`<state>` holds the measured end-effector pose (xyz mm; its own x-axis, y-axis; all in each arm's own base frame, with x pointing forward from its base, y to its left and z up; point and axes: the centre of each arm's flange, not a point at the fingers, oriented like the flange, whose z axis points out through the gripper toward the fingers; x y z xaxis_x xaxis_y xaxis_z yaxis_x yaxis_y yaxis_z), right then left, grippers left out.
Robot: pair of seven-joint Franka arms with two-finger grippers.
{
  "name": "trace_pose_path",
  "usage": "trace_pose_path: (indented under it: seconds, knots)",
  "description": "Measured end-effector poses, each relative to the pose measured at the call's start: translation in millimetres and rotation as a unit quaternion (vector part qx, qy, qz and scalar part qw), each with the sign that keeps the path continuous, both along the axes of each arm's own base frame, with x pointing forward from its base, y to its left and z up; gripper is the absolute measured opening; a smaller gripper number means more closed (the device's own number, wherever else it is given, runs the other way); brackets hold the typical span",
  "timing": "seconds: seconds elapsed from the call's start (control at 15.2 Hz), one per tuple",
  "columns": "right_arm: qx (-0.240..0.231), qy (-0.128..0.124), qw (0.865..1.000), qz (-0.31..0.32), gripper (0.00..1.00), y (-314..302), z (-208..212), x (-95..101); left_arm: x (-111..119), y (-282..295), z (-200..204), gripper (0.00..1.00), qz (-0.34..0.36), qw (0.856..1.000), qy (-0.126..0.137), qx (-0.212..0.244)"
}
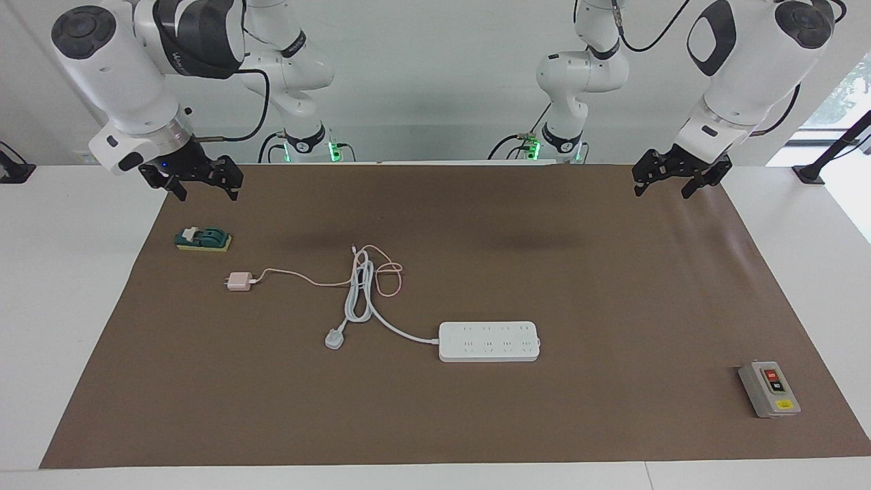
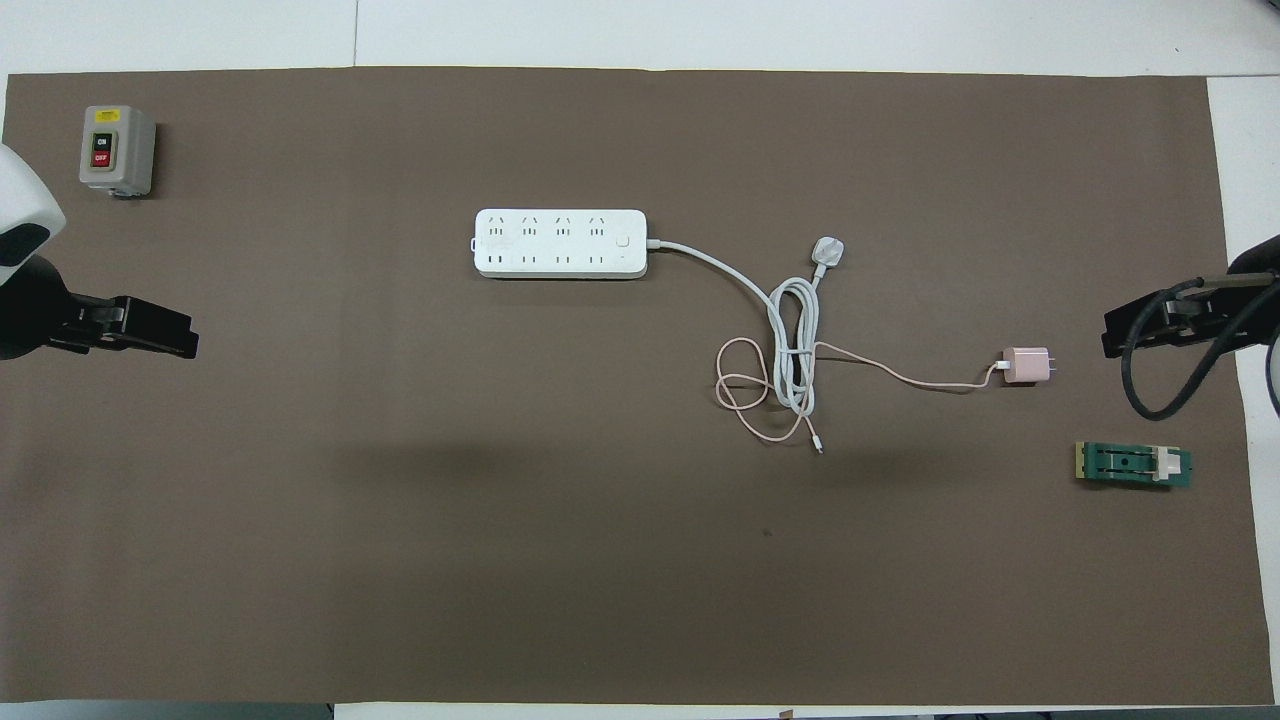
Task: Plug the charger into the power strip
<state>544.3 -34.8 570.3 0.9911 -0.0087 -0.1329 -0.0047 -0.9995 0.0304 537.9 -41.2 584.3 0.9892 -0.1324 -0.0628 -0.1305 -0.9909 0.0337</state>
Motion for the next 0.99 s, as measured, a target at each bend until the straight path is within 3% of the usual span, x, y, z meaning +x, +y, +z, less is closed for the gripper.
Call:
trace_pose_path:
  seconds: [0.46,0.79,0.99]
  knots:
    - [-0.002,0.0,1.0,-0.017,1.0,-4.4,0.0,-0.3,0.0,0.0,0.0,1.0,0.0,1.0,0.0,0.0]
    - [-0.013,-0.009,0.986,-0.165,1.0,-1.5,0.8,1.1,0.0,0.0,0.0,1.0,0.0,1.0,0.0,0.0]
    - [0.014,-0.009,0.962,-0.274,1.0,1.7,1.4,3.1,0.0,0.9,-0.1,1.0,0.001,1.0,0.0,0.0]
